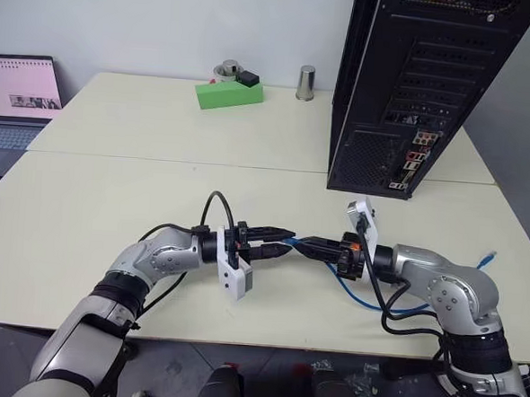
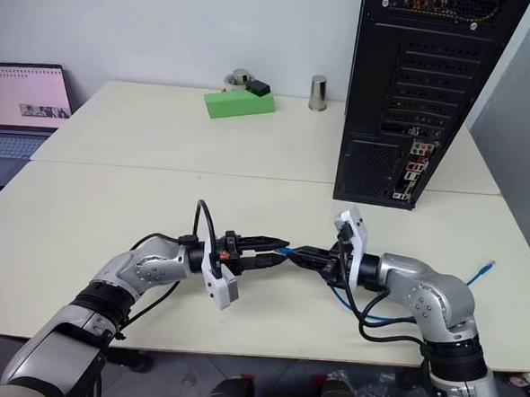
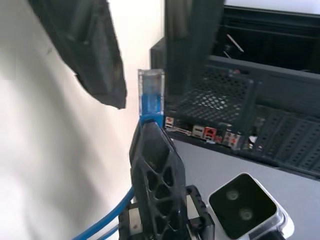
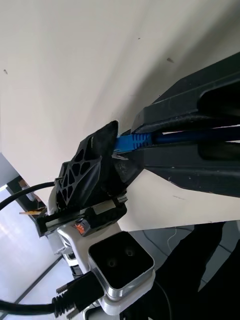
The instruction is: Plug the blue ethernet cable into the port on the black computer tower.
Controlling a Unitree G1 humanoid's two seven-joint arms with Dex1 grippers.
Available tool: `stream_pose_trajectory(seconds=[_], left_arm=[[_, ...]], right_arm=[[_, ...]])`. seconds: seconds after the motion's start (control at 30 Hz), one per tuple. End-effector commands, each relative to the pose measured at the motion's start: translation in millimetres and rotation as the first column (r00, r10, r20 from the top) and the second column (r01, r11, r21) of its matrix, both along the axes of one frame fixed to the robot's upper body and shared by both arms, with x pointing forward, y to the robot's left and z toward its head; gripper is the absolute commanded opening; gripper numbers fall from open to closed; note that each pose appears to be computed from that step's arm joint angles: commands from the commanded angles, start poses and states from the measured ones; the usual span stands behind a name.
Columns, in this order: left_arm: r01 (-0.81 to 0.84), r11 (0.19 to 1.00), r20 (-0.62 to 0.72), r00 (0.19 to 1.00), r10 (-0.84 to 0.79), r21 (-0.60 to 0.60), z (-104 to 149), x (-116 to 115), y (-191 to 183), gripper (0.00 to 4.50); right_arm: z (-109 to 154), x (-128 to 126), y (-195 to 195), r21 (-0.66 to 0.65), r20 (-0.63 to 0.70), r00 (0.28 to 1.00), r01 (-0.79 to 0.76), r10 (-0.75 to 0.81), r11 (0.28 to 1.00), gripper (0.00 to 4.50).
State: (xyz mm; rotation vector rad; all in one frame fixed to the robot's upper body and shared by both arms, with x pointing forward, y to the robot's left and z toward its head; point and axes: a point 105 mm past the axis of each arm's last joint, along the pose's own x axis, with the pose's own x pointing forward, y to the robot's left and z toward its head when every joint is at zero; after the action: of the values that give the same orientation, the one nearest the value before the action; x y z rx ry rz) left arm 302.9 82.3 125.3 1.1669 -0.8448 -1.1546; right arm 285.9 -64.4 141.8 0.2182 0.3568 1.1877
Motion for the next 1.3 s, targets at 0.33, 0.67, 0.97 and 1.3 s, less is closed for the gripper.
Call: stream_pose_trajectory(seconds=[0.33,0.67,0.97,1.3], left_arm=[[-0.291,0.946,-0.653,0.746,0.133,-0.141,-12.2,11.8,10.7,3.77],[-0.508,0.816,-0.817,0.572,0.080,-0.276,41.2,31.0,-43.8,3.77],[-0.554,0.773,-0.769,0.624,0.139,-0.310,68.9,39.3,-67.6,3.77],[-0.545,0.774,-0.769,0.628,0.121,-0.323,77.1,39.2,-76.7,3.77]], right_arm=[[43.8,29.5,-65.0,-0.025,0.325,0.861,0.422,-0.392,0.906,0.00],[63.7,55.3,-110.1,0.098,0.458,0.397,0.867,-0.795,0.489,0.00],[63.6,65.7,-114.8,0.129,0.445,0.230,0.940,-0.865,0.316,0.00],[71.5,95.5,-122.5,0.150,0.453,0.177,0.951,-0.874,0.271,0.00]])
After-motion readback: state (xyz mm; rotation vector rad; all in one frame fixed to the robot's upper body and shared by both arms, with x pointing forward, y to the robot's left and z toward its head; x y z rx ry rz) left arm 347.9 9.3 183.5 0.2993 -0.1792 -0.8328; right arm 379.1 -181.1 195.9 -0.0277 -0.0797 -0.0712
